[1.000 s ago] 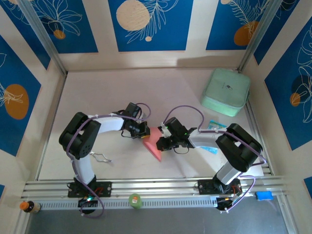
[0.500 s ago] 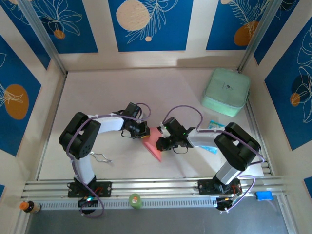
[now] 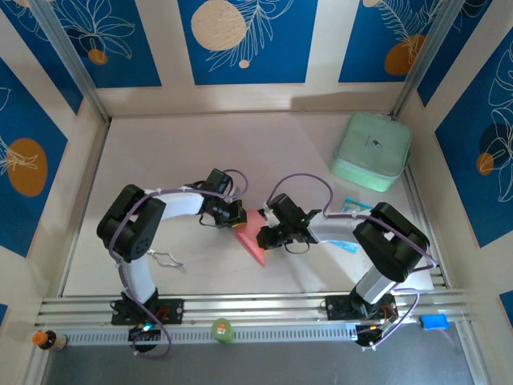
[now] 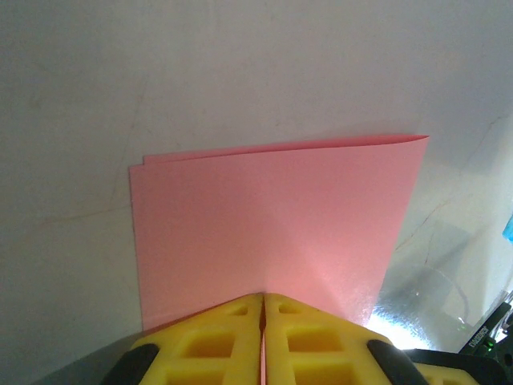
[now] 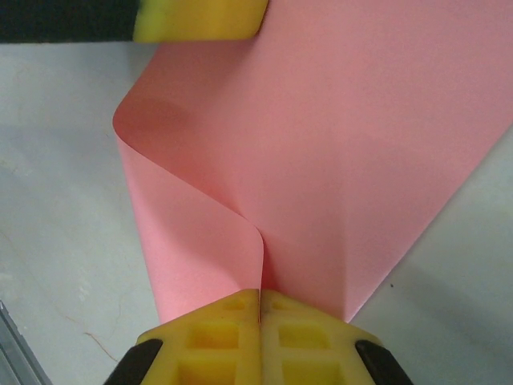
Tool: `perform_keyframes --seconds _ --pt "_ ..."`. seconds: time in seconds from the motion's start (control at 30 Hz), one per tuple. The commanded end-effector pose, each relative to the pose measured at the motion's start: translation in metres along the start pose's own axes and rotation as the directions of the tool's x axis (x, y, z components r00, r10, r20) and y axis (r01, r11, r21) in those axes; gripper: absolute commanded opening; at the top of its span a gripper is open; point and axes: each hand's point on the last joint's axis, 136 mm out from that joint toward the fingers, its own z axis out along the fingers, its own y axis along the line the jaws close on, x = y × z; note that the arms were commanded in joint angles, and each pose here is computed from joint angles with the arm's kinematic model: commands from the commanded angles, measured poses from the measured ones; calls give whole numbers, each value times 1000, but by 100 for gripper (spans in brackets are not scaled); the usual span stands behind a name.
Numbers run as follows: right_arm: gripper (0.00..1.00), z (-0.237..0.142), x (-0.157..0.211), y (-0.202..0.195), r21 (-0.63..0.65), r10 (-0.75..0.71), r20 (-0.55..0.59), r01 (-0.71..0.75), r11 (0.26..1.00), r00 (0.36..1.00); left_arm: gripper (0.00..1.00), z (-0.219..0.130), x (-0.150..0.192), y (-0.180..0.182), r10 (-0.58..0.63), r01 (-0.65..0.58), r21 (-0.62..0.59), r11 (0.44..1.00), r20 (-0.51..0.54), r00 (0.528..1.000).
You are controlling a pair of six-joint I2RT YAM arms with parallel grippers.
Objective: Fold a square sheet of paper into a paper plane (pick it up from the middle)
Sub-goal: Third fold the triangle at the center of the table.
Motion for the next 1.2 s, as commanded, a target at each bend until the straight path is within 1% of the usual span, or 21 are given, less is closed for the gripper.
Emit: perform_keyframes --seconds 0.0,0.27,0.47,0.6,0.73,0.83,0.93,1.17 --pt "1 -1 1 1 10 -13 -11 13 1000 1000 10 -1 10 10 -22 21 -41 999 -20 1000" --pt "1 8 13 -10 44 11 -49 -9 999 999 10 -3 9 9 -16 15 -47 999 -10 1000" --pt "1 10 15 -12 48 9 -53 -6 999 999 11 -13 -2 3 18 -16 -71 997 25 1000" --pt "1 12 14 -13 48 4 -56 -1 999 998 15 -25 -12 -7 47 -41 -82 996 64 997" --pt "1 13 11 -13 41 6 -45 -4 999 999 23 -42 -17 -16 69 -60 -81 995 120 990" --pt "1 13 6 -11 26 15 -32 -14 1000 999 24 -54 -15 -22 76 -67 -57 996 160 984" --pt "1 13 1 -6 10 20 -14 -19 1000 1000 24 -62 -9 -31 72 -74 3 997 185 980" --pt "1 16 -6 -10 26 59 -1 -58 998 998 12 -64 10 -41 31 -53 132 990 166 986"
